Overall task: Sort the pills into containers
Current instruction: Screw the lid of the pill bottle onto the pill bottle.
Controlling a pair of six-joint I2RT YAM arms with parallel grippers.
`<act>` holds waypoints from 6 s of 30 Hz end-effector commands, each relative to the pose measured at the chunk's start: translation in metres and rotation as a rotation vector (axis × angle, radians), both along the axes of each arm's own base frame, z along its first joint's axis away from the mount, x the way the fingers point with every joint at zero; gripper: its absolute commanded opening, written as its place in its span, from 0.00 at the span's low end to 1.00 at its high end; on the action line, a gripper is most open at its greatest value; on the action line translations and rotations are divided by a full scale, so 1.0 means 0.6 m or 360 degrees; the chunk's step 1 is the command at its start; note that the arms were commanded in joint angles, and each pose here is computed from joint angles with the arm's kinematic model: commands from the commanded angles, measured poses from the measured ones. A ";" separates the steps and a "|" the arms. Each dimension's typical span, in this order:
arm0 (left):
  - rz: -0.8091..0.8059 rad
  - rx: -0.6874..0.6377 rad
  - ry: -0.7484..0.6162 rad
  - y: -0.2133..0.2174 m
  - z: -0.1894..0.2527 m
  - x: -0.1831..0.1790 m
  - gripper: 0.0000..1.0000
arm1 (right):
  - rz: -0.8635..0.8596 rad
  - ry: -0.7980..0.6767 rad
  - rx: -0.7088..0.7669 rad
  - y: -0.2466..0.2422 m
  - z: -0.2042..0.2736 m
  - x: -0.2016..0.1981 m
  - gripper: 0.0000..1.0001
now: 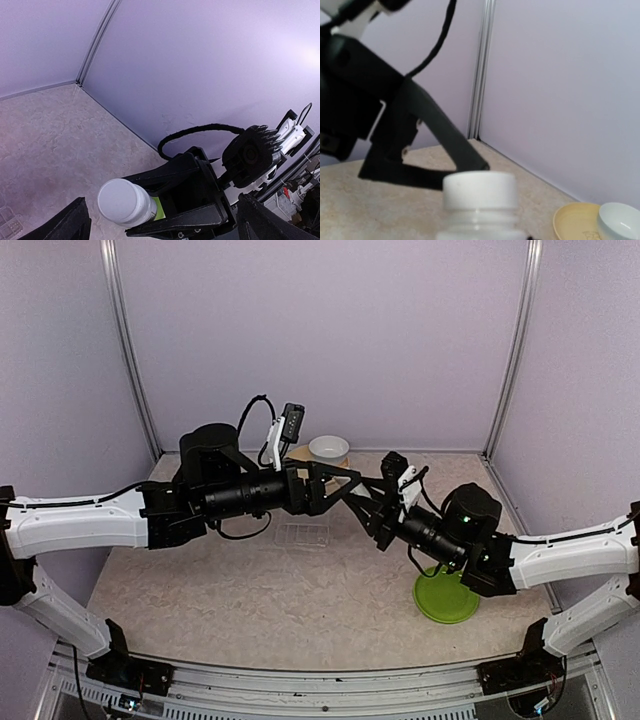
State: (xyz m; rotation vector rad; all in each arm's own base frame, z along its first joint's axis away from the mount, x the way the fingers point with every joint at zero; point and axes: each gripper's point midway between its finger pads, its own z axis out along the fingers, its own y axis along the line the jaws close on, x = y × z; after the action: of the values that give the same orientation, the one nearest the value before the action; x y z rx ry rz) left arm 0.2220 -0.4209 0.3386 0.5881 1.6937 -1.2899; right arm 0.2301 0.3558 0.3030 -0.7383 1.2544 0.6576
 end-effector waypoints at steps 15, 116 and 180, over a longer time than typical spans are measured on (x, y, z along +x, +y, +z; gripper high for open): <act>-0.0061 -0.0074 -0.0065 -0.016 0.035 -0.012 0.99 | 0.0002 -0.0010 -0.0025 0.024 0.012 -0.003 0.00; 0.0267 0.0122 0.0237 0.060 -0.016 0.033 0.87 | 0.0038 -0.0110 -0.0146 0.039 0.016 -0.034 0.00; -0.0830 -0.0229 -0.0405 0.027 0.041 -0.171 0.07 | 0.0712 0.0416 0.0446 0.024 0.086 -0.143 0.00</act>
State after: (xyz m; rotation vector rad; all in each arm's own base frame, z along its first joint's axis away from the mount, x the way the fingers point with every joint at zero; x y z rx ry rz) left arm 0.1825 -0.4028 0.3514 0.8369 1.4703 -1.4471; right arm 0.1676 0.3731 0.3304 -0.7361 1.2794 1.0960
